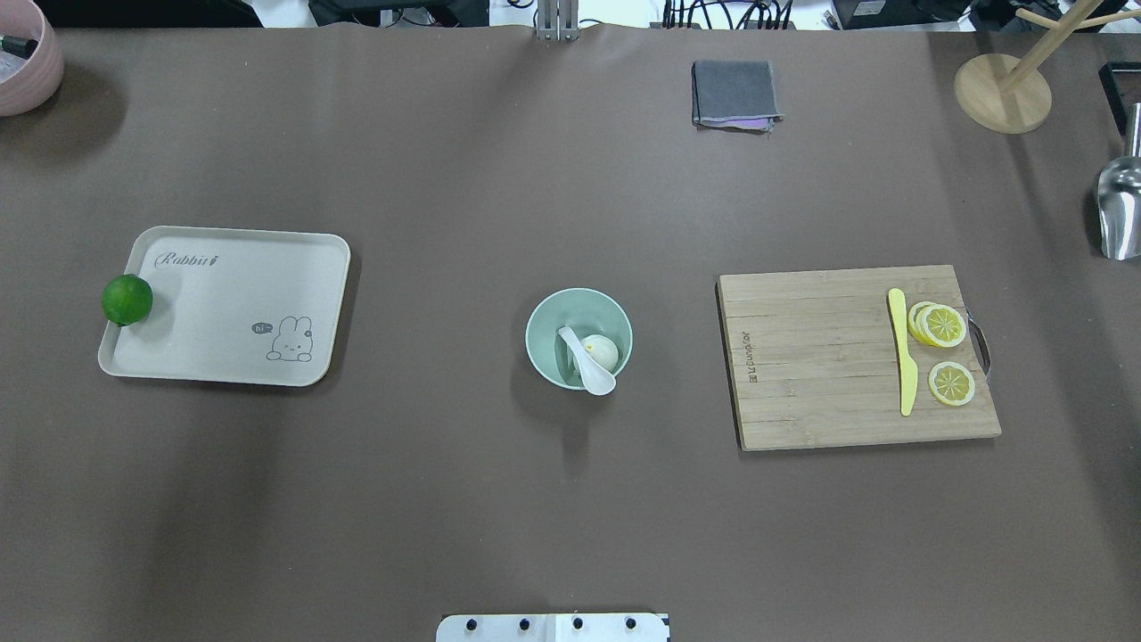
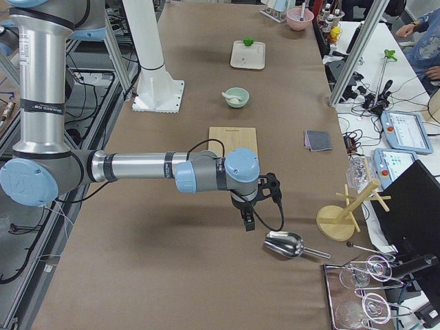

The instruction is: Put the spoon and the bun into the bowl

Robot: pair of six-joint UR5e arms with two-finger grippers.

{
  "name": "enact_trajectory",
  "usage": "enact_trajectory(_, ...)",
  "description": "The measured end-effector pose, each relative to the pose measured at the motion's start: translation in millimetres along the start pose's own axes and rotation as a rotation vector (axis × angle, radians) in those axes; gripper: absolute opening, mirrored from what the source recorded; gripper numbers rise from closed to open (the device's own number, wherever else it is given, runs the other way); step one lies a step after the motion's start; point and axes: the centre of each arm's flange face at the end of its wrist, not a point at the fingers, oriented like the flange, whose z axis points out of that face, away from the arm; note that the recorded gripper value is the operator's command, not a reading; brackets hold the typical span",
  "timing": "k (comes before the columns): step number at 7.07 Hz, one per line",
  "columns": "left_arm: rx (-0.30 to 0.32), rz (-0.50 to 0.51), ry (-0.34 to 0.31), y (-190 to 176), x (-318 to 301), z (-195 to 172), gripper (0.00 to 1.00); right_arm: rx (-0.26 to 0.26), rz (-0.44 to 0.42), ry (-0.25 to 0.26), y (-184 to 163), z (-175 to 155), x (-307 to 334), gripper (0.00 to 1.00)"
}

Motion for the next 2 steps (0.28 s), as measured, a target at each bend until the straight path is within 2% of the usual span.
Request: enact_trajectory(2,0.004,0.003,0.001,-0.6,1.3,-1.4,0.98,-0.002,-0.001,0.003,1.0,0.6,0.9,1.0)
